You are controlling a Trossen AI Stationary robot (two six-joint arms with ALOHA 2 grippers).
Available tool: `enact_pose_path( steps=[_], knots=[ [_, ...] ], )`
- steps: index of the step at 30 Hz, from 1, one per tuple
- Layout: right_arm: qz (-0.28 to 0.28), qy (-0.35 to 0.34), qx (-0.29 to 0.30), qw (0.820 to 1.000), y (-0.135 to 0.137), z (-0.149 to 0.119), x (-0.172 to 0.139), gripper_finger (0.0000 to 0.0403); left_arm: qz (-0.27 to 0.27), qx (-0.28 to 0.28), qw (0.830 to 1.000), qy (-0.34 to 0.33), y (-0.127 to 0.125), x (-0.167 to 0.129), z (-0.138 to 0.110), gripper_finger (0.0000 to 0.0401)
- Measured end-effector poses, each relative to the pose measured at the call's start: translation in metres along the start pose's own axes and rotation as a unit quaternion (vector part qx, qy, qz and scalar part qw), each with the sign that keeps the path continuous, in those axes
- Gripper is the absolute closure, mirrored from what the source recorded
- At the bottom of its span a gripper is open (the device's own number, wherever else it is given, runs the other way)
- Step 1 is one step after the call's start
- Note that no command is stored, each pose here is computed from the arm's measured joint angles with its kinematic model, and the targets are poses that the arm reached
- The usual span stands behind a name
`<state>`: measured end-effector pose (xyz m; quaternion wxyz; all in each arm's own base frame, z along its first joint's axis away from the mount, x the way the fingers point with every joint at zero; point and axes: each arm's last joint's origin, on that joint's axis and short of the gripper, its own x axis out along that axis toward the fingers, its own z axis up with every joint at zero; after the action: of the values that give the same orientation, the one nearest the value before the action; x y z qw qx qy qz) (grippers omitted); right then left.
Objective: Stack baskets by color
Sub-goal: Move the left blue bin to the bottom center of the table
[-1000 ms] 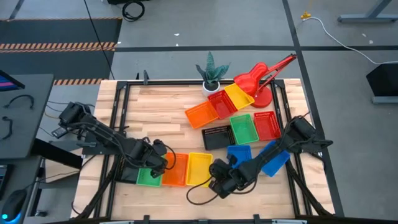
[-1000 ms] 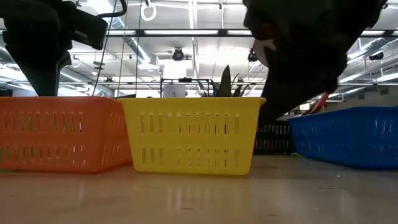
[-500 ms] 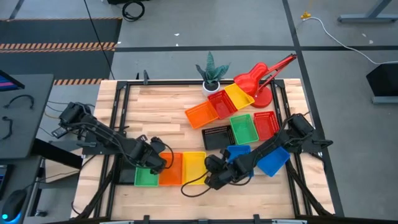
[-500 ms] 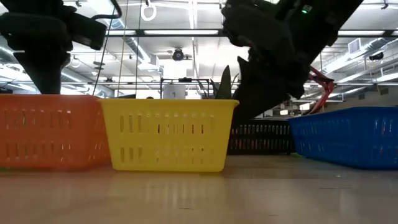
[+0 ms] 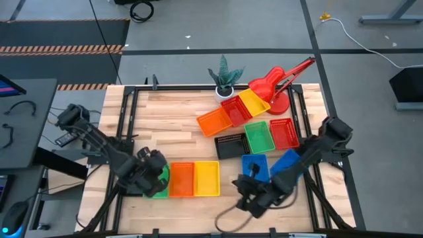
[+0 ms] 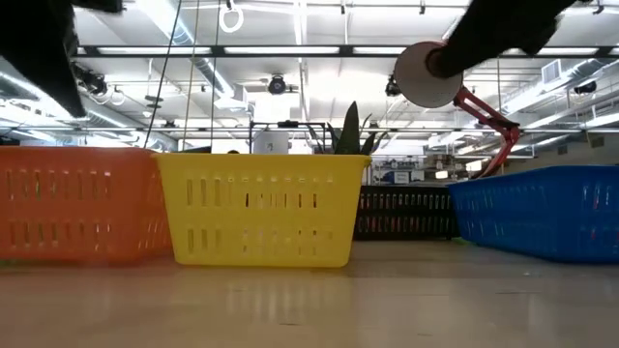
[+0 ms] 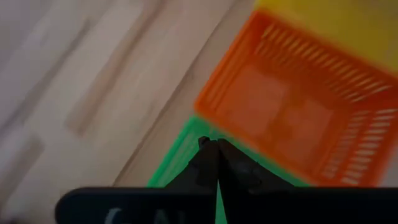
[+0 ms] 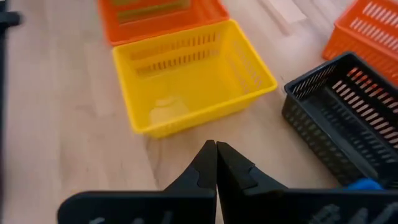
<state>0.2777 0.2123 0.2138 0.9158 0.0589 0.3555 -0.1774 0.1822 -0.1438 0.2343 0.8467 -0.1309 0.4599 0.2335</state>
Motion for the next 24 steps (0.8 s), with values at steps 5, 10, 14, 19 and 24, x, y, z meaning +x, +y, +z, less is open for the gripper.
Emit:
enact_pose_path(
  steps=[5,10,14,19,24],
  knots=[
    [-0.026,-0.027,-0.015,0.999,-0.008,-0.006,-0.020,0.0398,-0.030,0.021,0.990,-0.133,-0.021,-0.008,-0.010,0.0390],
    [-0.062,0.000,-0.032,0.998,-0.030,-0.014,0.007,0.0383,-0.035,0.063,0.975,-0.210,-0.036,-0.006,-0.005,0.0390],
    [-0.059,0.020,-0.015,0.998,-0.050,0.011,0.036,0.0349,-0.021,0.094,0.969,-0.227,-0.036,-0.001,0.011,0.0390],
    [-0.023,0.022,0.087,0.996,-0.087,0.053,0.076,0.0293,-0.005,0.108,0.965,-0.237,-0.030,-0.007,0.038,0.0390],
    [-0.030,0.054,0.095,0.994,-0.125,0.068,0.096,0.0251,0.003,0.135,0.960,-0.246,-0.030,-0.016,0.052,0.0390]
  ],
)
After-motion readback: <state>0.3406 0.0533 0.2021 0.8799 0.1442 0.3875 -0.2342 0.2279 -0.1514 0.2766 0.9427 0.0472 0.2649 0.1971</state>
